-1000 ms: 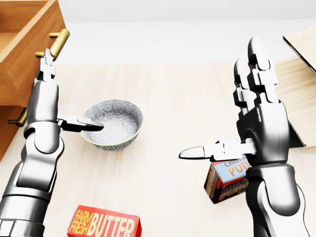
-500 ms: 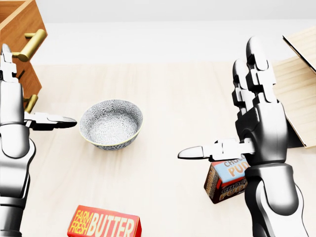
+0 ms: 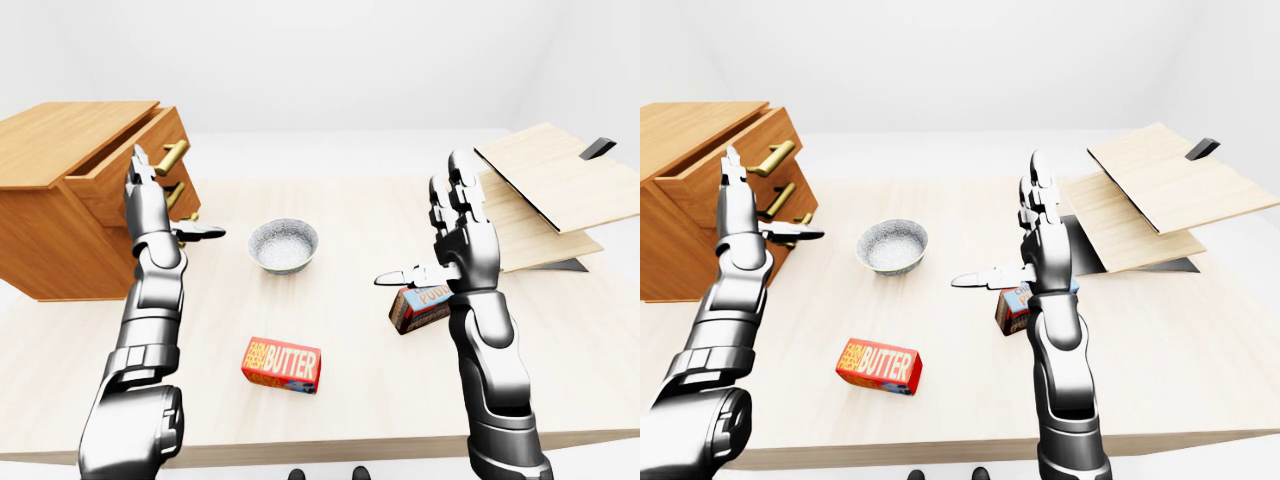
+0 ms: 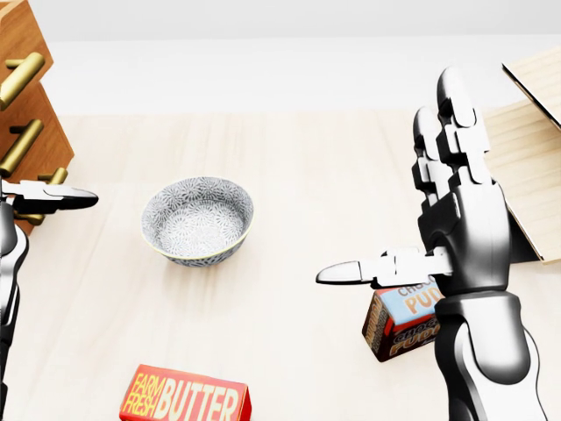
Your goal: Close the top drawer of the cabinet.
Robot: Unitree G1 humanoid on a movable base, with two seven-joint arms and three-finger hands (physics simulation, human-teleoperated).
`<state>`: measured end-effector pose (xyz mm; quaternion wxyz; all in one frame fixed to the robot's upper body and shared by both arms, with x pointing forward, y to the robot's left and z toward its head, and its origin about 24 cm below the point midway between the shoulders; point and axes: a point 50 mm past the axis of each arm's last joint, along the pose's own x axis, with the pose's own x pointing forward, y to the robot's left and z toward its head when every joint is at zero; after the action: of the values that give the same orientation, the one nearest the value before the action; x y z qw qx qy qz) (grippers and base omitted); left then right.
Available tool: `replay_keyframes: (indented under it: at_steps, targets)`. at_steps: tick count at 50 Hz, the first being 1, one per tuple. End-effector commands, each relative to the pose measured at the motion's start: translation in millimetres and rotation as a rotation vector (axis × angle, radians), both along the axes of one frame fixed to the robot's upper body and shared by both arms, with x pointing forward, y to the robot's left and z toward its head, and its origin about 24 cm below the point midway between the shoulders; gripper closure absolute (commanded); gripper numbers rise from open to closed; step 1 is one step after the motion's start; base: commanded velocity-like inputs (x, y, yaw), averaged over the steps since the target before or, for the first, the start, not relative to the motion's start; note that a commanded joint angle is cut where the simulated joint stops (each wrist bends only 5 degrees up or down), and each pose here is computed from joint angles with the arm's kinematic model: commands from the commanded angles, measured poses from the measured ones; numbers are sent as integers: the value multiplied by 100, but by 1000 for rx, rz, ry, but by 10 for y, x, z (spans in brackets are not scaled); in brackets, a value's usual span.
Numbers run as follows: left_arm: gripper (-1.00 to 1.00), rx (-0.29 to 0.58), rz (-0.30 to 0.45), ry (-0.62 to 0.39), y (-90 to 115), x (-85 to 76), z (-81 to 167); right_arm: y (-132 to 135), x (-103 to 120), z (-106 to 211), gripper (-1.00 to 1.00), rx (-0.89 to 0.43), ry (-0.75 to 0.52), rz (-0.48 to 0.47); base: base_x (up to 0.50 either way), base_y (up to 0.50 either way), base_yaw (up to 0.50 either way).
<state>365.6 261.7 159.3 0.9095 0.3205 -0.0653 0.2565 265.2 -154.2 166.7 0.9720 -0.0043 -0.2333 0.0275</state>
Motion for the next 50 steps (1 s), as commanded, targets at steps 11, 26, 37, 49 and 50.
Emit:
replay_keyframes:
  at_steps: [11,26,37,49,50]
  targets:
    - [-100,34,170,104,323,105,-31,-20,-1,-23,-100,-4,10,-4,0,0,0]
    - [-100,62,207,74,469,87,153,-20,-17,2,-100,-5,-3,-4,0,0,0]
    - [-100,75,226,81,490,110,195,-8,-10,10,-100,-4,-5,-3,0,0,0]
    - [-100,70,234,70,514,105,230,-10,-13,7,-100,-4,-4,-5,0,0,0]
    - [-100,72,233,71,511,108,232,-10,-12,8,-100,-4,-5,-5,0,0,0]
